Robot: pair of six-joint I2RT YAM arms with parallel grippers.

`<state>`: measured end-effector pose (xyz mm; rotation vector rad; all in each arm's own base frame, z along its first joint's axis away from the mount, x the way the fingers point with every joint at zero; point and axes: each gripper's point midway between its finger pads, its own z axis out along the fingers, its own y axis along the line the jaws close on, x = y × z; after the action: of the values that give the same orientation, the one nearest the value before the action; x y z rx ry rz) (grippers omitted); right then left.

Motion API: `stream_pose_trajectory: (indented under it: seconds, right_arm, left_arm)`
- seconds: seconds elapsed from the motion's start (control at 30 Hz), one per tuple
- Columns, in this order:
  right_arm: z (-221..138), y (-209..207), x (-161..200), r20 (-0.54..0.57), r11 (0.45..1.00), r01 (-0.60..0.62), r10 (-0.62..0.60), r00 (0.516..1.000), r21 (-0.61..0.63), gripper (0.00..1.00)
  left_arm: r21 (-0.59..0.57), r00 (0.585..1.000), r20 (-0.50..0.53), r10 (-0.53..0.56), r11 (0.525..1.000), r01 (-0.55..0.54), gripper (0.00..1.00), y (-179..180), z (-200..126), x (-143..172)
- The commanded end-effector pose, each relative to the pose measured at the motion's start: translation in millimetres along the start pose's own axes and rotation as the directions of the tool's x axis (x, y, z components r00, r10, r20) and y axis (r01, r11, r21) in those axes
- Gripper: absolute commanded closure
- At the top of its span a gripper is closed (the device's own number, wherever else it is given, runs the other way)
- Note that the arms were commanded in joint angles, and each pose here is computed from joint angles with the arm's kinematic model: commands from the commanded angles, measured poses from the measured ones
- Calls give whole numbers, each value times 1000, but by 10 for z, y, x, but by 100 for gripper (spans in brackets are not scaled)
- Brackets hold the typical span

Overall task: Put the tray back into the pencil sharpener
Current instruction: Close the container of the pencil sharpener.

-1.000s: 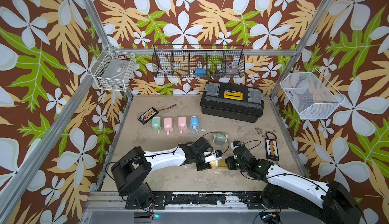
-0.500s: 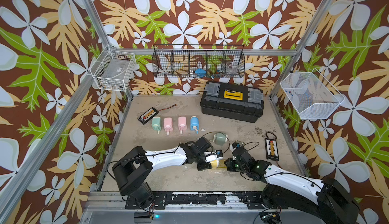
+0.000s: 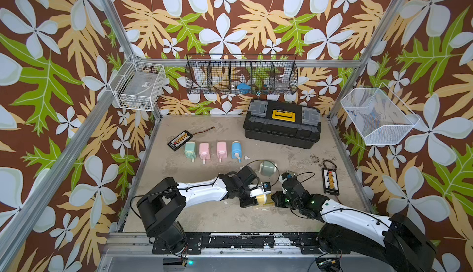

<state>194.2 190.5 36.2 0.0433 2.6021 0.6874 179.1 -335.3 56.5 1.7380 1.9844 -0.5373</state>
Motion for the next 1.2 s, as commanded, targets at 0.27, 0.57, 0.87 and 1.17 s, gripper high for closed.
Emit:
stream_pose_trajectory:
  seconds: [0.27, 0.57, 0.87, 1.17]
  right_arm:
    - [-1, 106, -76, 26, 998, -45, 46, 999, -47, 86]
    - [16, 120, -96, 26, 999, -10, 11, 1000, -37, 87]
    - [-32, 176, -94, 45, 996, 2, 2, 999, -88, 87]
    - [11, 4, -51, 33, 1000, 1, -1, 999, 2, 87]
  left_arm:
    - [9, 1000, -19, 7, 1000, -7, 55, -19, 4, 32]
    - [15, 999, -35, 12, 1000, -12, 56, -22, 25, 61]
    - [-11, 999, -49, 6, 1000, -6, 57, 40, 42, 61]
    - [-23, 999, -50, 5, 1000, -6, 58, 63, 37, 54]
